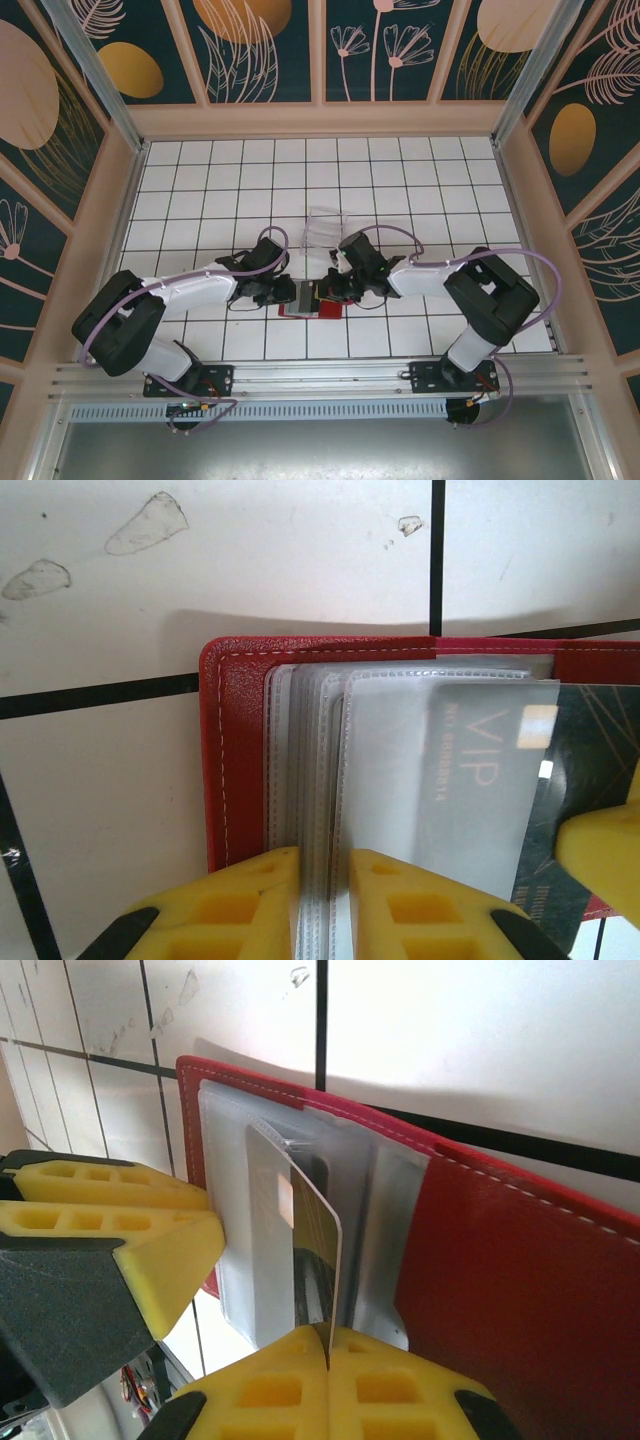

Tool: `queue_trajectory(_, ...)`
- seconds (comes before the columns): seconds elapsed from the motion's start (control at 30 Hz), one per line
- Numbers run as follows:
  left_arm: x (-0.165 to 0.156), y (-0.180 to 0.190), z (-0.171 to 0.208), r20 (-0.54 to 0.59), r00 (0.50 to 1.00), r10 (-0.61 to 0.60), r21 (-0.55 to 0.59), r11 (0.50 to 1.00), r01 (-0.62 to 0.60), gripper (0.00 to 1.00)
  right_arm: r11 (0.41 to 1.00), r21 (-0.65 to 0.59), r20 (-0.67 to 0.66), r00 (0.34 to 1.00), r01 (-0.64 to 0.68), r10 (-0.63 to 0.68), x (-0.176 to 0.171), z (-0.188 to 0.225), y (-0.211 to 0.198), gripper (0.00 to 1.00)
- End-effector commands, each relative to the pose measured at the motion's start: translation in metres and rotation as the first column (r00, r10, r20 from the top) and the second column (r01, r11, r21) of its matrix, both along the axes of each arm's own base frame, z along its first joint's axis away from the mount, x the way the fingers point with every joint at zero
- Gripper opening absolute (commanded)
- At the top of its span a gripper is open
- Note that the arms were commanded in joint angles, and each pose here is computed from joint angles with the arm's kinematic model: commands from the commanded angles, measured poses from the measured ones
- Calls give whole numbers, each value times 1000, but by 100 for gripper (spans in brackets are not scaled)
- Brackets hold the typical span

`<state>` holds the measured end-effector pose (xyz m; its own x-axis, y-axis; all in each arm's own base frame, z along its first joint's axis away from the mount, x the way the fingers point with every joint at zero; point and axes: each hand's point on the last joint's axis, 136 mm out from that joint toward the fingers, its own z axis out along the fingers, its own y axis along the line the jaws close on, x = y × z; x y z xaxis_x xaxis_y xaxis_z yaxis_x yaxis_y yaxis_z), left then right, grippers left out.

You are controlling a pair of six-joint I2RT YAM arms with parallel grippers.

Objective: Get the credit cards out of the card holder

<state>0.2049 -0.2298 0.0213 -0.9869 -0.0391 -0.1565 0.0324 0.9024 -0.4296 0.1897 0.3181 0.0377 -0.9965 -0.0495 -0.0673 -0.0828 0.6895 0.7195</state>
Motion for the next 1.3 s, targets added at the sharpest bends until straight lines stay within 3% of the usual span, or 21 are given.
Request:
queue_trajectory(0.0, -12, 20, -17, -43, 999, 3, 106, 994, 2, 21, 993, -115, 5, 999, 32, -32, -2, -15, -27, 6)
queue_trajectory(0.5, -7, 18, -10, -24, 1000, -3, 102, 995, 5, 21, 993, -101, 110, 993, 65, -54, 14, 27, -44, 4)
queue_trajectory(0.83, -2, 14, -2, 5, 1000, -9, 88, 996, 8, 21, 992, -111, 327, 945, 54, -14, 58, 77, -58, 1)
queue_trajectory(1.07, 0, 13, 3, 25, 1000, -10, 76, 997, 8, 22, 970, -237, 559, 810, -50, 179, 91, 120, -61, 1)
queue_trajectory(1.27, 2, 10, 8, 39, 999, -14, 61, 998, 11, 27, 880, -419, 610, 649, -222, 454, 111, 129, -51, 1)
